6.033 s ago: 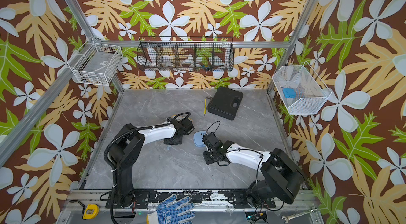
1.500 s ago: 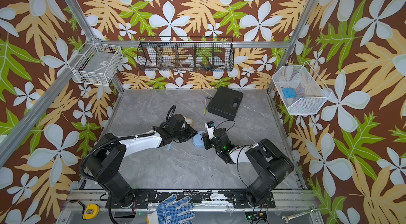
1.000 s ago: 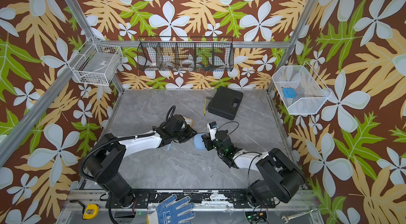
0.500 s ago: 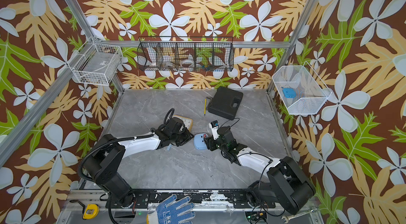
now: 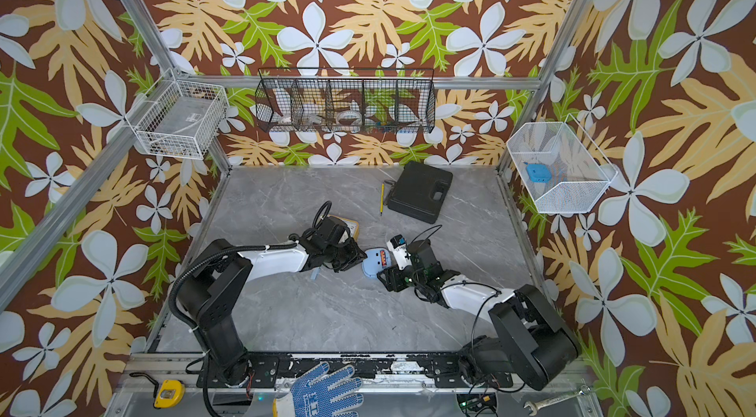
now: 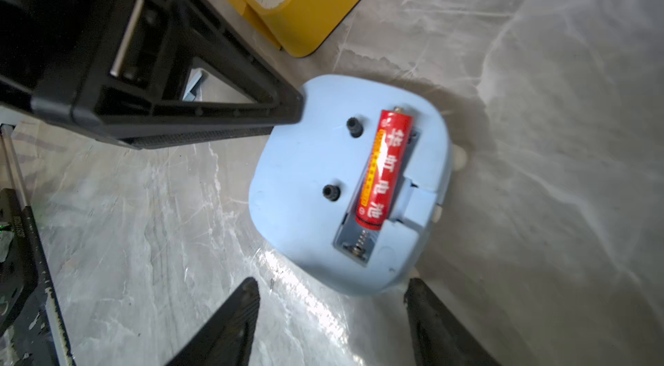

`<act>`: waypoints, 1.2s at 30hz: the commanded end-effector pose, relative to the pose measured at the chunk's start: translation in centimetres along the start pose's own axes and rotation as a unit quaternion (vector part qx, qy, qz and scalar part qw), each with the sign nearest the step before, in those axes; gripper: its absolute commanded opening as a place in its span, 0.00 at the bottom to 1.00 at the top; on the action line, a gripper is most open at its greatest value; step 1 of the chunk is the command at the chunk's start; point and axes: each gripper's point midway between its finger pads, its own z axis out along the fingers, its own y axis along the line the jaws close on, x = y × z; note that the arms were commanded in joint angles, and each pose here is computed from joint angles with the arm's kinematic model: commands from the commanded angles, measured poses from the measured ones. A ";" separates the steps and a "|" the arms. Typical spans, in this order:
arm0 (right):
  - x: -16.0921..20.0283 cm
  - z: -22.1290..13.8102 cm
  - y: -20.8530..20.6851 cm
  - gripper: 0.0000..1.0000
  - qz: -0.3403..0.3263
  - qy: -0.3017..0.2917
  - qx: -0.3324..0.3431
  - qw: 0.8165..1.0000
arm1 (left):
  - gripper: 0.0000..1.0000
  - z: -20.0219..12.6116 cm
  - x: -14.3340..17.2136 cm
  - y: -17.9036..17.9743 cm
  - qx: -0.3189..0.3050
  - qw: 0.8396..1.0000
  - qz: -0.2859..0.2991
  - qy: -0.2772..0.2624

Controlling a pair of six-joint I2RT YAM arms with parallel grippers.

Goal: Insert the battery into the alarm
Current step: Adjust the alarm at the center of the board.

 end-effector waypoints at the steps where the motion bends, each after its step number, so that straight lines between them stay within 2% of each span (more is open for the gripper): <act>1: -0.6 0.2 1.6 0.67 -0.006 -0.003 -0.046 0.999 | 0.25 0.1 -0.1 -1.0 0.020 1.000 0.006 0.008; 6: -0.9 0.2 1.7 0.65 -0.008 0.003 -0.047 0.999 | 0.25 -0.5 -0.9 -1.3 0.014 1.000 0.015 -0.008; 10: -1.0 0.7 2.7 0.65 0.004 0.019 -0.078 0.997 | 0.25 -1.5 -1.7 -1.8 0.004 0.999 0.038 -0.032; 15: -1.5 1.2 3.9 0.62 0.013 0.032 -0.116 0.993 | 0.25 -0.4 -2.4 -2.3 0.000 0.999 0.051 -0.018; 20: -2.5 -0.2 3.1 0.60 -0.015 0.024 -0.068 0.997 | 0.27 -2.0 -3.7 -1.5 -0.032 0.997 0.058 -0.046; 23: -4.1 -1.4 2.2 0.59 -0.038 -0.001 -0.021 0.999 | 0.30 -3.5 -3.6 -0.8 -0.031 0.997 0.041 -0.064; 26: -5.8 -1.8 0.9 0.58 -0.049 -0.016 0.019 0.999 | 0.34 -3.5 -2.4 0.2 -0.021 0.999 0.006 -0.048; 30: -7.6 -1.1 -0.4 0.60 -0.045 -0.008 0.030 0.999 | 0.37 -2.7 -1.2 0.8 -0.003 0.999 -0.027 -0.025; 33: -8.7 -0.3 -1.0 0.65 -0.043 -0.002 0.032 0.999 | 0.40 -2.5 -1.0 1.0 0.003 0.999 -0.037 -0.021; 36: -9.1 0.9 -1.7 0.65 -0.043 0.010 0.028 0.999 | 0.42 -2.2 -1.0 0.4 0.018 0.999 -0.038 -0.017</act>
